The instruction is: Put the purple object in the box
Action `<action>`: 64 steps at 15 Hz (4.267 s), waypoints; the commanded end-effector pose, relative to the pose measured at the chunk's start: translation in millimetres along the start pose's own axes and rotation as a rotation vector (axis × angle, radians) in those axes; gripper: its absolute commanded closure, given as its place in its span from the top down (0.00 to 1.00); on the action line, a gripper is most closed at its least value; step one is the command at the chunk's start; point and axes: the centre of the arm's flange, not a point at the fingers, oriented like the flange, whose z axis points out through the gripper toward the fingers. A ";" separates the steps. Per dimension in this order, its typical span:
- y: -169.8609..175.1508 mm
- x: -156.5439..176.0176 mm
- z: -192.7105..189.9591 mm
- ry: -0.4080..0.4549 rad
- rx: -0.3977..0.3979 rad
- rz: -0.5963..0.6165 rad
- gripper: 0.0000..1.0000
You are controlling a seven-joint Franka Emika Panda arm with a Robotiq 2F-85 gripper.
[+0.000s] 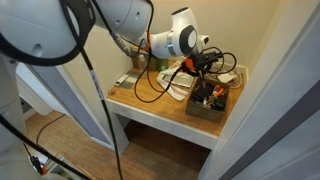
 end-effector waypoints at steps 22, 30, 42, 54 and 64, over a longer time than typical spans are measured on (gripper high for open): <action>-18.1 63.2 72.0 -0.185 0.124 0.337 0.02; -20.8 69.7 98.4 -0.207 0.182 0.367 0.02; 1.3 58.0 110.6 -0.245 0.090 0.348 0.02; -5.8 72.9 82.3 -0.135 0.102 0.293 0.35; 9.8 45.5 -28.1 -0.083 0.090 0.106 1.00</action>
